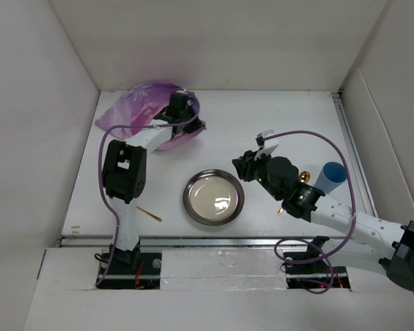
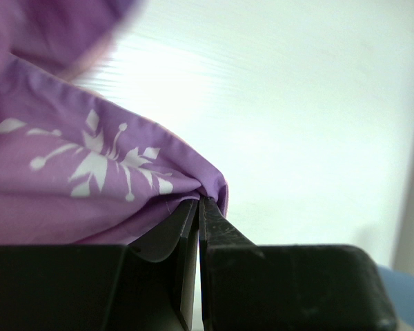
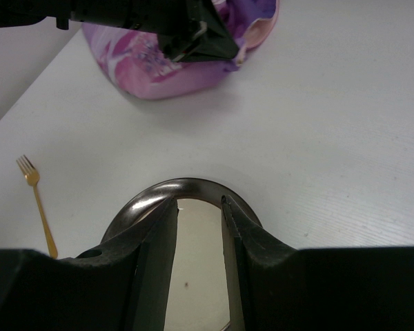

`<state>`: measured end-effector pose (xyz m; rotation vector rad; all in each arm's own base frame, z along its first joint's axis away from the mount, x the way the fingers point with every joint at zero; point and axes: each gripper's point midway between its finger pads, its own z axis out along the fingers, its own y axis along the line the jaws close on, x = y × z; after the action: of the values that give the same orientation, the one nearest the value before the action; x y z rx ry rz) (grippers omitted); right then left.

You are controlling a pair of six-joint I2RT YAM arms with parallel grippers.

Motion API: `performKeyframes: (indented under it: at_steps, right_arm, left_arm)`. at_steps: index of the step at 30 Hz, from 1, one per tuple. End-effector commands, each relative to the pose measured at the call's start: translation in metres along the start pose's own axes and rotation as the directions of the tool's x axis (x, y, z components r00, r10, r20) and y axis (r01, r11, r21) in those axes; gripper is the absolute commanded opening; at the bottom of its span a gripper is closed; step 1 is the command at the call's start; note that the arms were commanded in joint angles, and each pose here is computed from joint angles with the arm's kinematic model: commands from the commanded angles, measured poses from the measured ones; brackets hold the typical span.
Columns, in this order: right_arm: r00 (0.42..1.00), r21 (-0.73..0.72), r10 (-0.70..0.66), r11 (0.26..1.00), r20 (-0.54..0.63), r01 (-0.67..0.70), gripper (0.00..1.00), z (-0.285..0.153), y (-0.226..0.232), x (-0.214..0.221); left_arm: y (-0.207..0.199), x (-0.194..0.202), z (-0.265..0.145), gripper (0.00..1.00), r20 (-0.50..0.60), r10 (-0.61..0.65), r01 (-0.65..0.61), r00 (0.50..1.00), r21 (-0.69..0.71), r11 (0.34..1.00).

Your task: Set the dinner table for one person

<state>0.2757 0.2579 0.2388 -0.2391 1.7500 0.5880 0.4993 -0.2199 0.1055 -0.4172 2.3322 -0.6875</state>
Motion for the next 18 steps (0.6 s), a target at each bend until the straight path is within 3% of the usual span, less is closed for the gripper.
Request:
performKeyframes:
  at_steps: [1, 2, 3, 4, 5, 7, 9, 10, 12, 13, 14, 15, 16, 17, 18]
  right_arm:
    - [0.997, 0.074, 0.029, 0.997, 0.068, -0.034, 0.37, 0.004, -0.014, -0.027]
    - [0.997, 0.09, 0.04, 0.995, 0.064, -0.046, 0.36, 0.005, -0.019, -0.026]
    - [0.996, 0.131, 0.057, 0.989, 0.064, -0.065, 0.31, 0.007, -0.032, -0.026]
    - [0.996, 0.133, 0.059, 0.989, 0.061, -0.067, 0.31, 0.008, -0.032, -0.024]
    - [0.995, 0.161, 0.069, 0.984, 0.066, -0.079, 0.27, 0.009, -0.041, -0.025]
    - [0.994, 0.195, 0.091, 0.975, 0.061, -0.101, 0.19, 0.01, -0.052, -0.021]
    - [0.992, 0.237, 0.111, 0.964, 0.062, -0.122, 0.05, 0.011, -0.066, -0.019]
    - [0.989, 0.246, 0.129, 0.959, 0.069, -0.142, 0.02, 0.011, -0.069, -0.02]
    - [0.987, 0.266, 0.146, 0.951, 0.067, -0.158, 0.0, 0.014, -0.078, -0.015]
    - [0.984, 0.264, 0.162, 0.948, 0.078, -0.177, 0.0, 0.018, -0.084, -0.016]
    - [0.984, 0.274, 0.171, 0.945, 0.048, -0.177, 0.0, 0.026, -0.089, -0.006]
    - [0.981, 0.282, 0.191, 0.939, 0.044, -0.195, 0.06, 0.031, -0.093, -0.006]
    - [0.971, 0.303, 0.235, 0.924, 0.035, -0.235, 0.14, 0.037, -0.103, -0.002]
    - [0.967, 0.306, 0.253, 0.919, 0.023, -0.248, 0.24, 0.043, -0.107, 0.003]
    - [0.962, 0.32, 0.272, 0.912, 0.0, -0.258, 0.41, 0.055, -0.113, 0.012]
  left_arm:
    - [-0.094, -0.002, 0.007, 0.0, 0.003, 0.012, -0.013, 1.0, 0.216, 0.976]
    - [-0.117, 0.014, 0.011, 0.04, -0.022, 0.047, -0.04, 0.999, 0.249, 0.968]
    - [-0.127, 0.041, 0.034, 0.21, -0.093, 0.094, -0.066, 0.991, 0.264, 0.962]
    - [-0.144, 0.026, 0.027, 0.21, -0.057, 0.099, -0.077, 0.993, 0.299, 0.951]
    - [-0.148, 0.044, 0.035, 0.37, -0.089, 0.12, -0.088, 0.989, 0.297, 0.951]
    - [-0.157, 0.043, 0.032, 0.5, -0.067, 0.144, -0.115, 0.987, 0.316, 0.942]
    - [-0.181, 0.039, 0.009, 0.52, -0.006, 0.179, -0.163, 0.984, 0.374, 0.913]
    - [-0.172, 0.038, 0.006, 0.52, 0.014, 0.182, -0.176, 0.983, 0.346, 0.922]
    - [-0.188, 0.009, -0.035, 0.51, 0.139, 0.189, -0.227, 0.972, 0.361, 0.905]
    - [-0.156, 0.01, -0.032, 0.49, 0.176, 0.17, -0.212, 0.97, 0.255, 0.943]
    - [-0.149, 0.004, -0.045, 0.45, 0.22, 0.133, -0.185, 0.966, 0.234, 0.955]
    - [-0.15, -0.024, -0.078, 0.44, 0.325, 0.07, -0.153, 0.943, 0.239, 0.959]
    - [-0.099, -0.023, -0.071, 0.42, 0.334, 0.035, -0.087, 0.942, 0.142, 0.986]
    - [-0.08, -0.031, -0.078, 0.41, 0.358, -0.002, -0.043, 0.934, 0.119, 0.992]
    - [-0.067, -0.041, -0.094, 0.41, 0.384, -0.069, 0.026, 0.921, 0.117, 0.993]
